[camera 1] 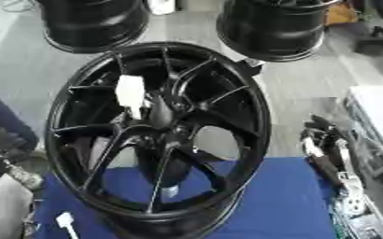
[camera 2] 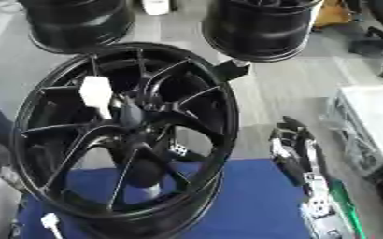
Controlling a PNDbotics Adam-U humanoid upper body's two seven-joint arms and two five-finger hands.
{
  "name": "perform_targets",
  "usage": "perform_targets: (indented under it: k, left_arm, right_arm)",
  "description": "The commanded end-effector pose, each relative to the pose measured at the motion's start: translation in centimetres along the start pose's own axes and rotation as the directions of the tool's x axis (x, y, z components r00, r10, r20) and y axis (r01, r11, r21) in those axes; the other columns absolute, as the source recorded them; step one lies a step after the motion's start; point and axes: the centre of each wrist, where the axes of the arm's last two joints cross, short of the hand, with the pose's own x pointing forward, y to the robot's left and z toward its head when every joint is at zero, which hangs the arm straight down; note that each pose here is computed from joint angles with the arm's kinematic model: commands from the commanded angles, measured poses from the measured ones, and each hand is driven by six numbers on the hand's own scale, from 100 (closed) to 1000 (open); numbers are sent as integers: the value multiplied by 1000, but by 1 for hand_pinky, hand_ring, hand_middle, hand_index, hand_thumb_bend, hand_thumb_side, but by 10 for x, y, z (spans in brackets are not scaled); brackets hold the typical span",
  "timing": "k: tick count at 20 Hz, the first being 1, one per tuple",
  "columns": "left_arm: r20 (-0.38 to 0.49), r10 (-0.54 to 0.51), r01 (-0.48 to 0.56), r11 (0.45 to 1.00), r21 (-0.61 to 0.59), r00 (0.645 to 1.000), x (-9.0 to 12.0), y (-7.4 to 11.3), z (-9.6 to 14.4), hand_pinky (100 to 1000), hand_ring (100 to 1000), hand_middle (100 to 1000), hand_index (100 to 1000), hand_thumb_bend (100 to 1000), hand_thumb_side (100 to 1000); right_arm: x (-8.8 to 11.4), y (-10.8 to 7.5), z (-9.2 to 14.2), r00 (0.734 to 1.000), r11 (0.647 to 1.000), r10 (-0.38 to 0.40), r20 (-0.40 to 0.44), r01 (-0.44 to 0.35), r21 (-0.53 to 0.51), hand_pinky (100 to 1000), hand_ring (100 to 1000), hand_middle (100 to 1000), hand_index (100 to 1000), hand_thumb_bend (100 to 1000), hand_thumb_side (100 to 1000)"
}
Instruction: Pull the pin out of the wheel hub.
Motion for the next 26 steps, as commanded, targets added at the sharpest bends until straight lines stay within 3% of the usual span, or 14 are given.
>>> perform_targets:
  k: [1,4,7,10,12,16,21,23,26]
  left_arm:
    - [20,-24,24,1000,-9,1000,8,1,-3,736,820,710,802,1000,665]
    - [22,-47,47,999,6,999,11,4,-3,735,820,707,787,1000,601]
    - [65,-116,116,993,3,991,28,13,-9,733,820,701,773,984,515]
    - [159,-261,265,964,-4,952,72,35,-23,728,813,688,753,905,463]
    - [251,-387,405,914,-19,887,112,51,-37,728,808,691,761,878,457]
    - [383,-608,684,724,-91,695,177,76,-63,732,793,693,781,867,451]
    - [479,-744,884,405,-233,467,218,95,-97,761,781,708,820,862,452]
    - [529,-742,909,292,-298,412,219,94,-114,764,778,708,825,842,442]
    - [608,-704,912,142,-386,367,214,80,-141,765,776,714,833,827,435]
  right_arm:
    - [5,-3,-4,1000,1000,10,21,-10,-4,696,702,732,864,100,482]
    - [5,-3,-4,1000,1000,11,23,-11,0,696,702,732,864,100,482]
    - [4,-4,-3,1000,1000,14,17,-14,-4,696,702,731,863,100,483]
    - [3,-7,-2,1000,1000,24,15,-24,-5,696,702,731,863,100,478]
    - [2,-9,-1,999,999,31,12,-30,-9,696,702,731,863,100,480]
    - [0,-11,2,999,999,42,1,-42,-10,696,702,731,863,100,481]
    - [-2,-13,3,998,998,57,-1,-57,4,696,702,732,863,100,477]
    - [-2,-14,3,998,998,60,-1,-60,10,696,703,732,863,100,476]
    - [-1,-14,3,998,998,60,2,-60,17,696,703,732,863,100,477]
